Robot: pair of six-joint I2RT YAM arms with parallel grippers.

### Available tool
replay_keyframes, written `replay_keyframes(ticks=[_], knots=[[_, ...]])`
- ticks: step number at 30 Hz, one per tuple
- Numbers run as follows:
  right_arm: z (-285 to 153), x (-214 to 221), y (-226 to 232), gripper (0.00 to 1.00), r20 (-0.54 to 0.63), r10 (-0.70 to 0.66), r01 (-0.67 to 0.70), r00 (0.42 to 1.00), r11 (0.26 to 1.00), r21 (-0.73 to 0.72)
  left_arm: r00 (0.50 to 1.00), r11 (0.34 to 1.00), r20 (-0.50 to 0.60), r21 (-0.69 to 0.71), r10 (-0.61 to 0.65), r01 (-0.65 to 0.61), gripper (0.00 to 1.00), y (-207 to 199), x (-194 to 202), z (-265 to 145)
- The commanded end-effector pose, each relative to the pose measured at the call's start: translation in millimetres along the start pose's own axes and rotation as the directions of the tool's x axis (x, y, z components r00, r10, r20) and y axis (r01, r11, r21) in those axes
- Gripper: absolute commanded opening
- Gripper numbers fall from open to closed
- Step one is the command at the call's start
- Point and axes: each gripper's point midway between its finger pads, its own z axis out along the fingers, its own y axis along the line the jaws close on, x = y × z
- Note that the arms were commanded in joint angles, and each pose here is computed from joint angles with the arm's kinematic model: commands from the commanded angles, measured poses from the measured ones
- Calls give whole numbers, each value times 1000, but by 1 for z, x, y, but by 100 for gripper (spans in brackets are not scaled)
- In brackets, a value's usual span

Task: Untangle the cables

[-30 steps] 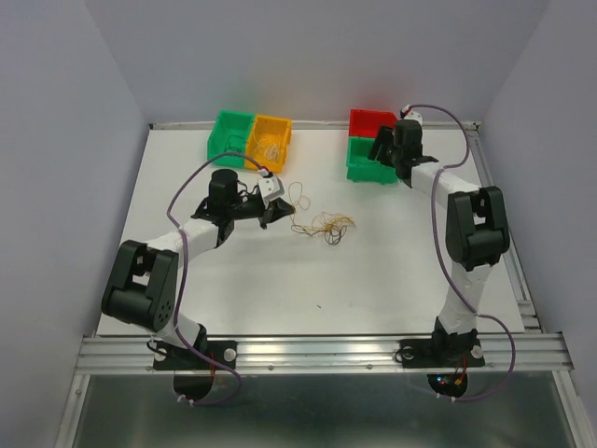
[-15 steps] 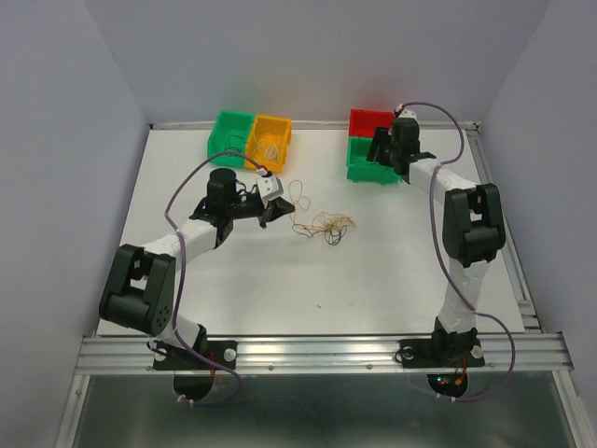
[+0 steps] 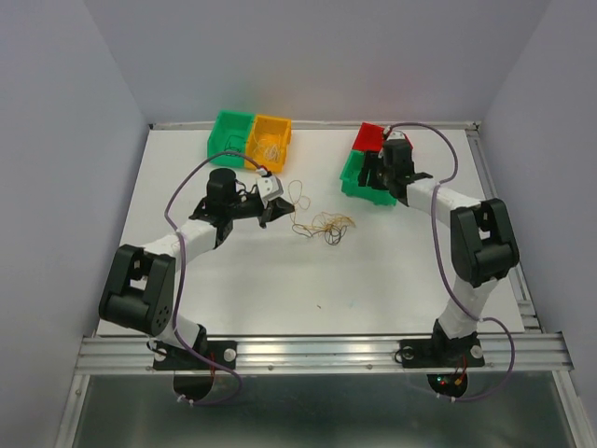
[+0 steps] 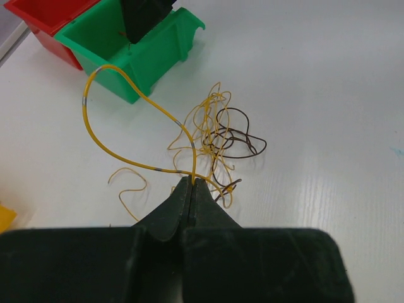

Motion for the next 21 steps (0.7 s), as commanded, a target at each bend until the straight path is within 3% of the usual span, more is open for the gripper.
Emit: replay_keyframes(ticks=[1, 7, 12, 16, 21], knots=[[-30, -11, 16, 69, 64, -4, 7, 998, 999, -50, 996, 998, 48, -4, 70, -70, 0, 2, -26, -5], [-59, -9, 15, 69, 102, 8, -3, 995, 999, -52, 996, 998, 50, -8, 70, -70, 0, 3, -28, -6], [-96, -5, 66, 78, 152, -96, 129, 984, 967, -222, 995, 996, 64, -27, 82, -81, 0, 3, -39, -12], [-122, 35, 121, 85, 161, -212, 263, 964, 851, -454, 993, 995, 74, -62, 89, -84, 0, 3, -55, -20], [-151, 64, 167, 86, 288, -243, 375, 927, 663, -649, 991, 990, 96, -116, 89, -77, 0, 1, -81, -34]])
